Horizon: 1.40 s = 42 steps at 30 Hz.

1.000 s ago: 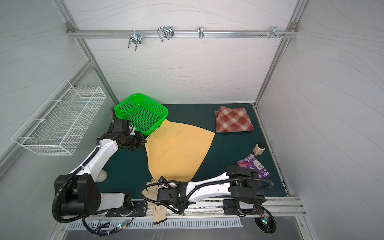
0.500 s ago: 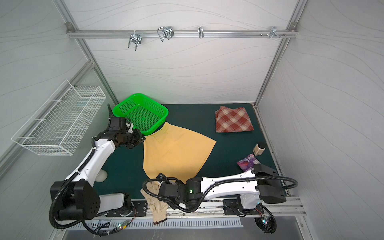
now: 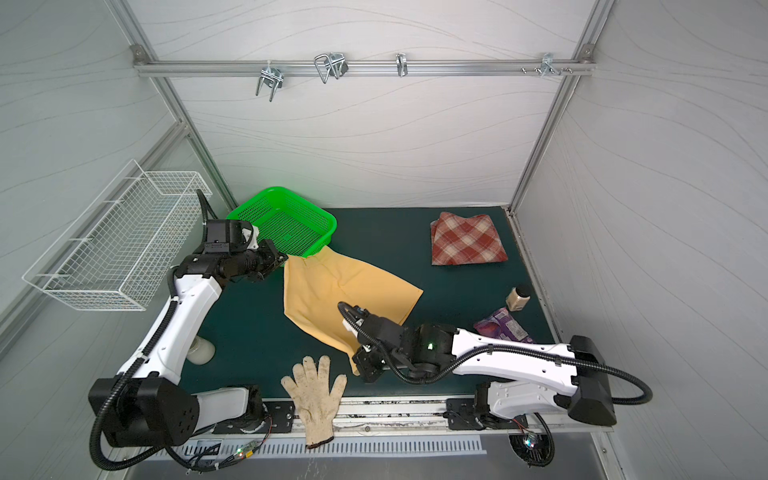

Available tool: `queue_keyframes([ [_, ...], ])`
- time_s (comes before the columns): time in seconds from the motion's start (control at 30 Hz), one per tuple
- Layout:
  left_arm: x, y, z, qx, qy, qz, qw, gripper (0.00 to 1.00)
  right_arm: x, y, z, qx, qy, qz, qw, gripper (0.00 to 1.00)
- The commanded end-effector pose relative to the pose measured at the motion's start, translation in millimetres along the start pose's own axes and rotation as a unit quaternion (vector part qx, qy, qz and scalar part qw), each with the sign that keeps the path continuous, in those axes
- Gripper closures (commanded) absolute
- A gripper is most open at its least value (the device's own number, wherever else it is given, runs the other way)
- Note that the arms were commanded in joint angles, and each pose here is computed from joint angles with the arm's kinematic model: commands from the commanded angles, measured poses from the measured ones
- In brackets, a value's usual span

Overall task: Fold and stack the skirts
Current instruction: 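Lift the glove-side corner with the right gripper toward the plaid skirt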

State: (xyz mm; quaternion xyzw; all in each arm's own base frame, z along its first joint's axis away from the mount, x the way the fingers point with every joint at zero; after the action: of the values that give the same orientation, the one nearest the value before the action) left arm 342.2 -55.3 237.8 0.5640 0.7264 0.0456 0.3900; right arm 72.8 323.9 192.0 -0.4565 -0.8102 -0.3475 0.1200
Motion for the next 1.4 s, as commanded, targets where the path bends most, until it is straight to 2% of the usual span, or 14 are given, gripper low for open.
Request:
queue_keyframes([
  [0.0, -25, 23, 8, -0.028, -0.018, 0.017, 0.999, 1.0, -18, 2, -5, 0.025, 0.003, 0.017, 1.0, 1.0],
  [0.33, -21, 48, 67, -0.042, 0.024, -0.03, 0.998, 1.0, -97, 39, -9, 0.01, -0.019, 0.126, 0.992, 1.0],
  [0.6, -11, 60, 93, -0.046, 0.049, -0.054, 0.996, 1.0, -143, 53, -19, -0.009, -0.04, 0.186, 0.982, 1.0],
  [0.73, -21, 62, 107, -0.038, 0.043, -0.043, 0.997, 1.0, -165, 52, -31, -0.021, -0.05, 0.214, 0.975, 1.0],
  [1.03, -76, 43, 165, 0.018, 0.028, 0.013, 0.999, 1.0, -200, 46, -61, -0.064, -0.055, 0.266, 0.96, 1.0],
  [1.23, -96, 40, 190, 0.029, 0.022, 0.02, 0.999, 1.0, -214, 54, -60, -0.072, -0.054, 0.281, 0.955, 1.0],
  [1.37, -97, 44, 201, 0.032, 0.032, 0.022, 0.999, 1.0, -230, 64, -54, -0.07, -0.057, 0.298, 0.95, 1.0],
])
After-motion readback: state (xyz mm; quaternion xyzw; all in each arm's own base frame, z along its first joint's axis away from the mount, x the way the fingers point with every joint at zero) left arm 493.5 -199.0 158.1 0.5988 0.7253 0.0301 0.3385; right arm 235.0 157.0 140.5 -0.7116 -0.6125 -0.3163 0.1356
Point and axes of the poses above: each gripper's point midway between its finger pads, its own z axis out along the fingers, its own x axis along the line the jaws close on, y = z × x, the point moved 1 cm from there along -z, back along the fingers, and after that the axes turned 14 degrees about z, right-handed, at the moved point
